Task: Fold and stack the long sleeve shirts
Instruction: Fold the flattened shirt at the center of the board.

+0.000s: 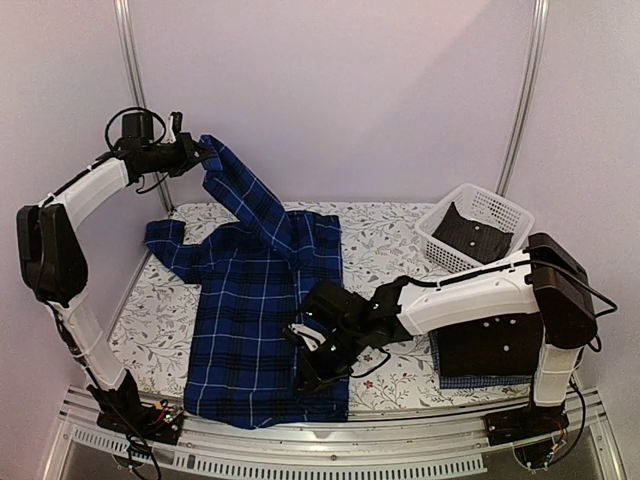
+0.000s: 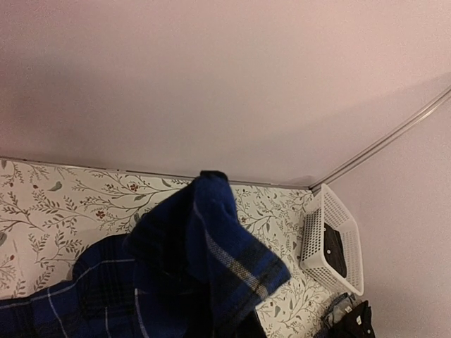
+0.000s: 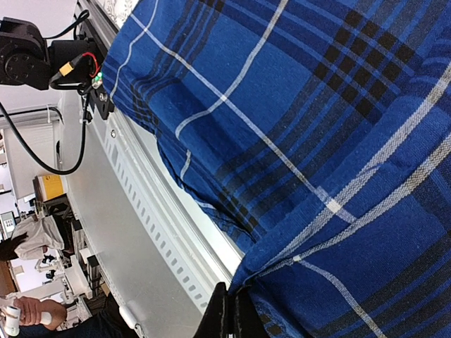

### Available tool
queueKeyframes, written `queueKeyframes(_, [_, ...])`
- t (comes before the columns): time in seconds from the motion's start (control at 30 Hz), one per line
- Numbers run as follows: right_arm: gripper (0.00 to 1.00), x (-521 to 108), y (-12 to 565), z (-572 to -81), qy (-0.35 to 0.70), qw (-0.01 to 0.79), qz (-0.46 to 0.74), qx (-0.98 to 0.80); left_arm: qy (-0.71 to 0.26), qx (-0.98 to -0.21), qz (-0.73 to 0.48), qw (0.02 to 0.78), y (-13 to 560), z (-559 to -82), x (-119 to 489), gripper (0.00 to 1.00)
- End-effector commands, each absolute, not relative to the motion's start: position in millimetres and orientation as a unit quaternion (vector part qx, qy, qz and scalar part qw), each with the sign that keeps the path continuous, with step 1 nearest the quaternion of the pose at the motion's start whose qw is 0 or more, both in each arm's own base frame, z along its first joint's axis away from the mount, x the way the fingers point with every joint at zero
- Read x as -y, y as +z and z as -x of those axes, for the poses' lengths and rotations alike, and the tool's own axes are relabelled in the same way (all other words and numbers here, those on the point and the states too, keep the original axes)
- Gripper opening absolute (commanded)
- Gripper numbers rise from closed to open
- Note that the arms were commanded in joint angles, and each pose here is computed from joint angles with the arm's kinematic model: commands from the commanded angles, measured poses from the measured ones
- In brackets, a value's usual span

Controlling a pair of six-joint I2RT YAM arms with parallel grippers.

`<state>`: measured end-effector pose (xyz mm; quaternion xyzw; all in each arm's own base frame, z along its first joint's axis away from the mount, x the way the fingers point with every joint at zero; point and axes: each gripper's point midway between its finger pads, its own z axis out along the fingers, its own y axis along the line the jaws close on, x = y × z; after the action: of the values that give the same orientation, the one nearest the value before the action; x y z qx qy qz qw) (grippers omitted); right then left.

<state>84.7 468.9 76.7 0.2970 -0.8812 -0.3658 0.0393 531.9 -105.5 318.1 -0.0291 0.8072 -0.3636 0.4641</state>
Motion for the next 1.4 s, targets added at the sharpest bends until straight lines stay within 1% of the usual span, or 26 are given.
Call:
queueKeyframes(0.0, [0.03,-473.6,73.5,-83.9,-0.376,0.046,-0.304,0.874,-0.359,-0.799,0.026,0.481,332.6,-529.9,100.5,0.0])
queueKeyframes(0.2, [0.04,-475.5,72.5,-83.3,-0.381,0.045,-0.311,0.87,-0.341,-0.795,0.041,0.5,343.6,-520.2,88.8,0.0])
queueKeyframes(0.53, [0.04,-477.6,67.0,-80.2,-0.388,0.052,-0.318,0.863,-0.335,-0.781,0.069,0.523,339.9,-469.9,79.6,0.0])
queueKeyframes(1.1, [0.09,-478.0,68.2,-79.3,-0.394,0.047,-0.33,0.856,-0.311,-0.803,0.179,0.476,259.3,-404.2,61.5,0.0])
queueKeyframes(1.2, [0.1,-478.6,72.3,-80.9,-0.397,0.039,-0.333,0.855,-0.313,-0.798,0.181,0.482,262.3,-395.1,63.9,0.0])
queueKeyframes(1.37, [0.1,-477.3,79.0,-86.9,-0.399,0.027,-0.331,0.855,-0.311,-0.781,0.177,0.511,282.7,-380.5,65.4,0.0])
